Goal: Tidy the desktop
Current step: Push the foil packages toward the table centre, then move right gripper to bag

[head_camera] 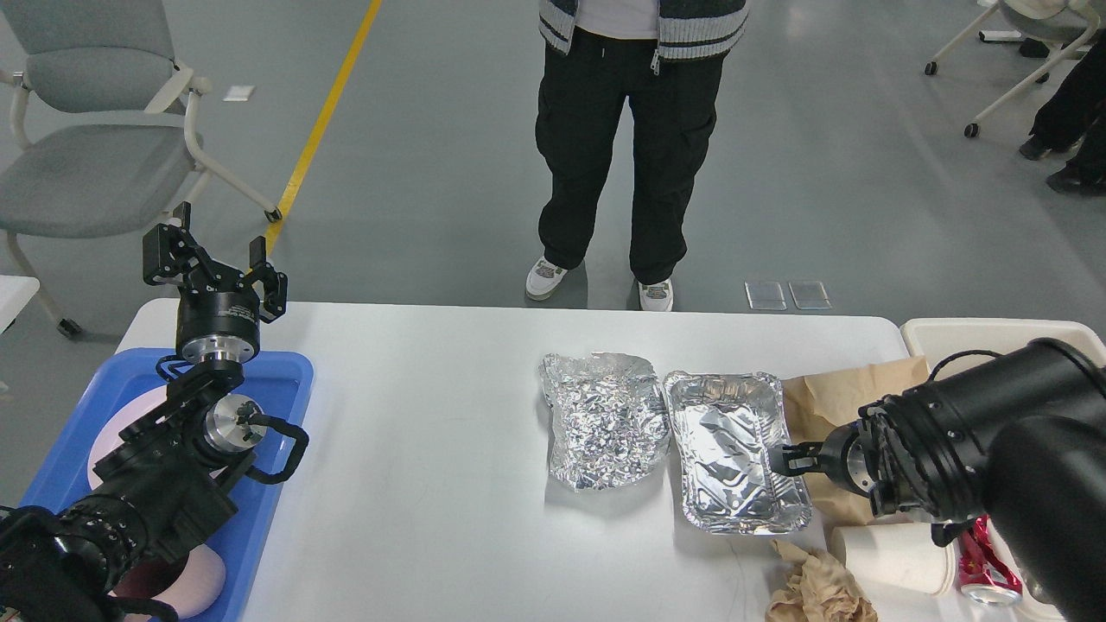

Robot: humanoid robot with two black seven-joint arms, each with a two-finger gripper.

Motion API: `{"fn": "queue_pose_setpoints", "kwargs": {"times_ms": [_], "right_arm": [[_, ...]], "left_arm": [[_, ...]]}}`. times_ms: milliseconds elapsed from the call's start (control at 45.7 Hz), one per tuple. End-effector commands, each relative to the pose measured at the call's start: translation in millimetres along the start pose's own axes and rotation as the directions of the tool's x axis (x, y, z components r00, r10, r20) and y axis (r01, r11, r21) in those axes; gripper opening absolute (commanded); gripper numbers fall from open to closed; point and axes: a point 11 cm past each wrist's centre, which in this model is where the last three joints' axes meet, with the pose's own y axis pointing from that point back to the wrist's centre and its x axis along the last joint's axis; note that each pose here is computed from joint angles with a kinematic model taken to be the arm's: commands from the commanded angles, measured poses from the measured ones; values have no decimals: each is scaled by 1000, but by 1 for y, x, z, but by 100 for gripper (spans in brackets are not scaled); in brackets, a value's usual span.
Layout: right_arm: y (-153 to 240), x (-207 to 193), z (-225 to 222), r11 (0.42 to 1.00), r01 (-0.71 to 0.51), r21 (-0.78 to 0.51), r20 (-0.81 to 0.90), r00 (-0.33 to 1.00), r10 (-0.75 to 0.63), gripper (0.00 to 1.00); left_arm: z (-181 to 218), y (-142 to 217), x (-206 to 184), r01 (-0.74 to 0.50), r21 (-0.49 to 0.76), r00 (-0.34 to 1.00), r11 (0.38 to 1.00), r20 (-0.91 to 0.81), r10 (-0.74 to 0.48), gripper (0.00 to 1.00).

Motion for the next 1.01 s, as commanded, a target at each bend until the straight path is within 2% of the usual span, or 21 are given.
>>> {"fn": "queue_pose_setpoints", "kwargs": {"times_ms": [0,219,328,394,438,525,613,984], "right_arm": [[5,10,14,1000,-19,-20,31,999,19,88],[5,7,18,1000,-13,-27,43,999,14,85],[4,1,21,999,-2,-33,54,999,4,65],[4,-2,21,999,5,-32,60,998,-3,42],[4,-2,21,999,5,-33,60,998,-3,31],[4,0,21,999,3,-35,62,998,-1,3],[5,7,19,999,-12,-30,80,997,14,0],[12,22,20,999,-38,-23,127,991,41,0]], "left_arm": [[0,0,0,1,0,1000,1000,-1,-1,96],[0,0,0,1,0,1000,1000,-1,-1,96],[0,0,0,0,0,1000,1000,0,0,96],[0,0,0,0,0,1000,1000,0,0,96],[0,0,0,0,0,1000,1000,0,0,96],[0,0,0,0,0,1000,1000,0,0,96],[0,0,0,0,0,1000,1000,0,0,96],[0,0,0,-1,-1,1000,1000,-1,1,96]]}}
